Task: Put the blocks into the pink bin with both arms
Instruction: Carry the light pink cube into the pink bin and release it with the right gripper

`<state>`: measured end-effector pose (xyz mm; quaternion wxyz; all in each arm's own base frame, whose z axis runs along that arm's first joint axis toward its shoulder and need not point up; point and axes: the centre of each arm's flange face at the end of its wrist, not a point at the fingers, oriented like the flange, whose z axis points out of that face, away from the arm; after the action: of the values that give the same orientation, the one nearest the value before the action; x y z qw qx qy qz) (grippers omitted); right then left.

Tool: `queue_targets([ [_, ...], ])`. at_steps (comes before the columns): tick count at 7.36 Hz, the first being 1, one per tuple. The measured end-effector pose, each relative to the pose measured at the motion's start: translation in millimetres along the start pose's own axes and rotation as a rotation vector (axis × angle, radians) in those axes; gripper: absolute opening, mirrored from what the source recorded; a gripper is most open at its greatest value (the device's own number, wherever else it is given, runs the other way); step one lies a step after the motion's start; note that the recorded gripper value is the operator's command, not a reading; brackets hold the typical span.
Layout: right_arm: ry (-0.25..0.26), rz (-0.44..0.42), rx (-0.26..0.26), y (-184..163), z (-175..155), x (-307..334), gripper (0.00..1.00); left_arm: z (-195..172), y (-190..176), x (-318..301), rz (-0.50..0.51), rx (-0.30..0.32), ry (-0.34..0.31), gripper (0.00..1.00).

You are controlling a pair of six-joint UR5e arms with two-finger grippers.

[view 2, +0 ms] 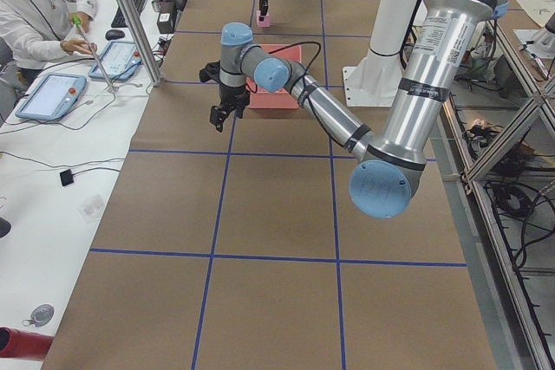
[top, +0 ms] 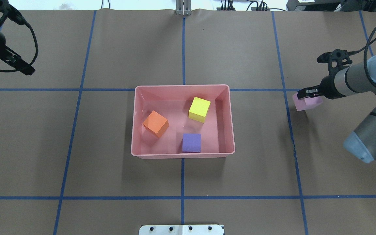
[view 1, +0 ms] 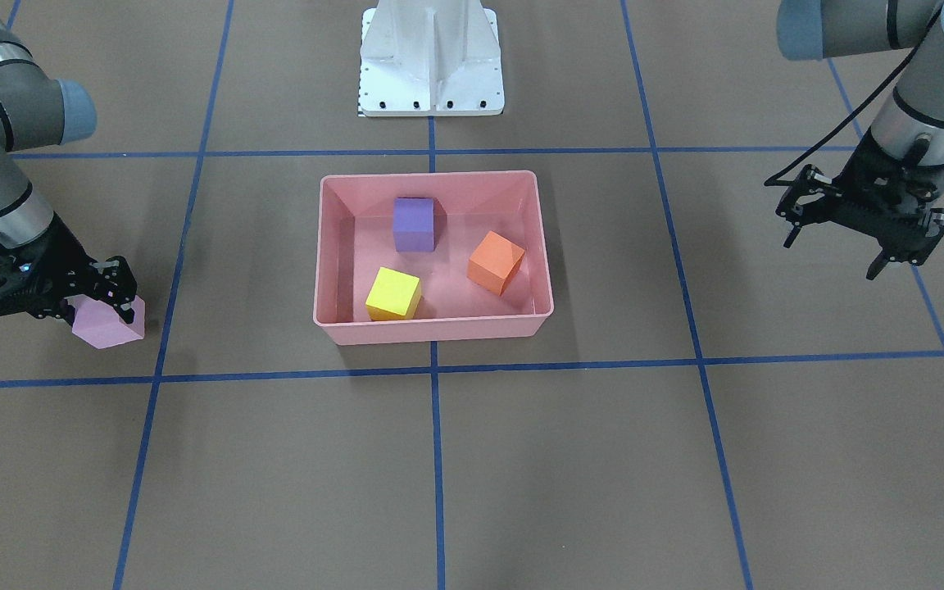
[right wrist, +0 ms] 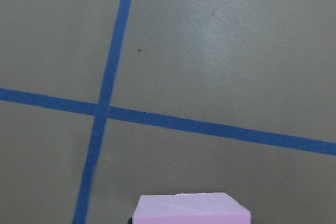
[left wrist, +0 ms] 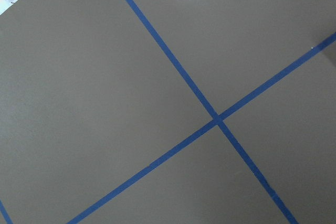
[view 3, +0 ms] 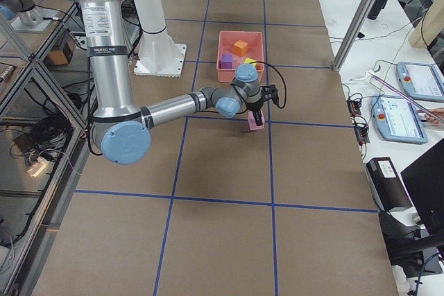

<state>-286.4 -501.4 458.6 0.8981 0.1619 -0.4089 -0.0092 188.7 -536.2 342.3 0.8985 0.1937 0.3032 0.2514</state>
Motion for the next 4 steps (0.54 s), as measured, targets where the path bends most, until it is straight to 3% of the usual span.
queue_targets([
  [1,-0.028,0.05,0.017,-22.7,-23.2,-38.3,0.0,-0.1,0.4,-0.8,-0.006,0.0,-0.001,1.0],
  [4,-0.036,0.199,0.006,-85.5,-113.5,-172.5,0.0,8.8,25.9,-30.1,-0.141,-0.034,-0.028,1.0],
])
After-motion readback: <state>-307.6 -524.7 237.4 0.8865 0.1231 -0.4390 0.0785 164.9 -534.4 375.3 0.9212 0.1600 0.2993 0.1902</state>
